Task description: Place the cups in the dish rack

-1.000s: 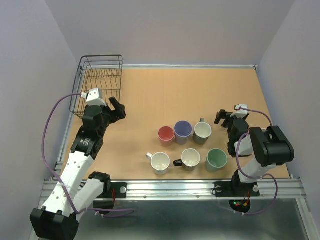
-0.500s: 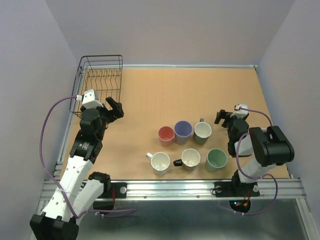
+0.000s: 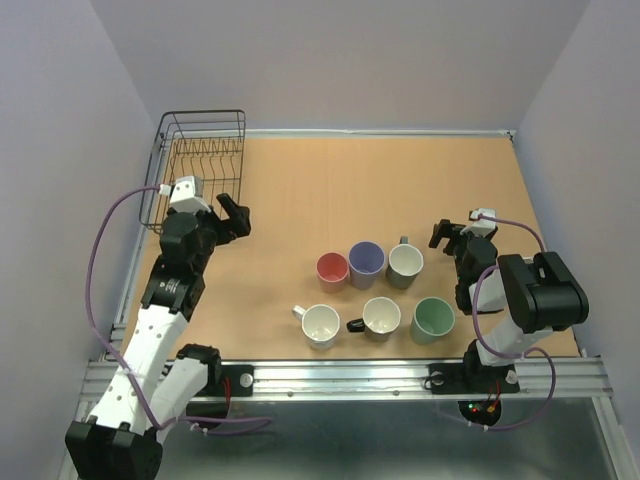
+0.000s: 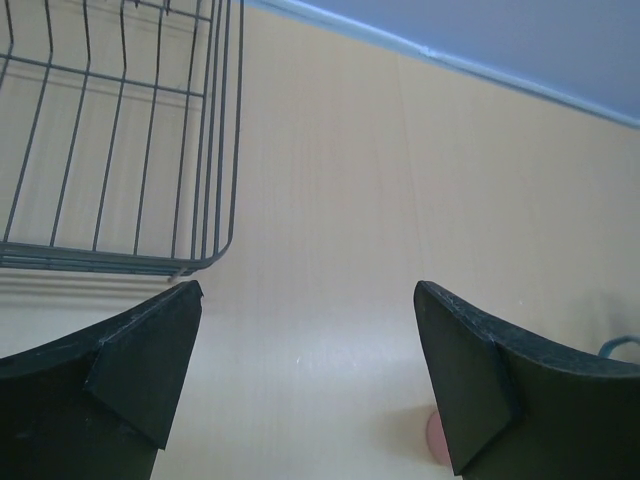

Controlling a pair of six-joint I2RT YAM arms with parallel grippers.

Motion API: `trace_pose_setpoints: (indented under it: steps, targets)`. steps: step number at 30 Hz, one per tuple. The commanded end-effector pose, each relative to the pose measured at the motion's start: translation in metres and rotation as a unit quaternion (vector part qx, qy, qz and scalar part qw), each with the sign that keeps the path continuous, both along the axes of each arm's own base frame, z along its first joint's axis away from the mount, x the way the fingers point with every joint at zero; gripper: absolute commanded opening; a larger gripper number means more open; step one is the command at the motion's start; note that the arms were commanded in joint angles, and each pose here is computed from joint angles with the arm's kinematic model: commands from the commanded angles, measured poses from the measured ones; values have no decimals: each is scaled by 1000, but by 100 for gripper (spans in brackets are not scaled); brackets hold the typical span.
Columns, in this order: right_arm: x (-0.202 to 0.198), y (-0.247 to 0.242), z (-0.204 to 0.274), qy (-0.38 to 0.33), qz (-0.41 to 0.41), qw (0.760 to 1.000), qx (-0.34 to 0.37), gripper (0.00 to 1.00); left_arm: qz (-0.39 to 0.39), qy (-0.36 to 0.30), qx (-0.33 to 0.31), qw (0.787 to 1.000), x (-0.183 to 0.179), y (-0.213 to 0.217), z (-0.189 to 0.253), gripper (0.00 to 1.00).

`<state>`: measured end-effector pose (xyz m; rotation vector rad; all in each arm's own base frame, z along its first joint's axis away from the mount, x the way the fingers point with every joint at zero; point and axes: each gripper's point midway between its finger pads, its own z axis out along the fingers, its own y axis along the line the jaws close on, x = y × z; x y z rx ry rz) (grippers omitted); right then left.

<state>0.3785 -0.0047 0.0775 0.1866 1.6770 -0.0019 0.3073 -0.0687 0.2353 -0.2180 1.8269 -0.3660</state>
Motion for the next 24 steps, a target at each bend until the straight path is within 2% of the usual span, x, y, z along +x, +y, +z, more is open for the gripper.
trace_pose_setpoints:
  steps: [1, 6, 9, 11, 16, 17, 19, 22, 24]
  targets:
    - [2, -4, 16, -32, -7, 999, -7, 100, 23, -73, -27, 997, -2, 10, 38, 99]
    - [2, -7, 17, -33, -15, 999, -7, 100, 9, -58, -19, 998, 1, 6, 35, 98]
    - [1, -24, 32, -53, -71, 996, 10, 100, -8, -53, -20, 998, 0, 0, 34, 97]
    - [2, -24, 27, -26, -69, 997, 3, 100, -11, -53, -23, 998, 0, -2, 33, 96]
    - [12, -30, 67, -23, -92, 996, 5, 100, -26, -51, -31, 998, 0, -8, 36, 96]
    - [11, -31, 79, -34, -94, 995, 7, 100, -33, -44, -28, 998, 2, -10, 33, 97]
    - [3, -29, 135, -99, -89, 991, 33, 100, -59, -36, -24, 997, 3, -19, 31, 97]
    - [-5, -15, 173, -138, -53, 987, 69, 100, -69, -32, -22, 997, 4, -22, 30, 96]
    - [-21, -10, 200, -184, -51, 968, 161, 100, -86, -30, -21, 996, 3, -27, 29, 96]
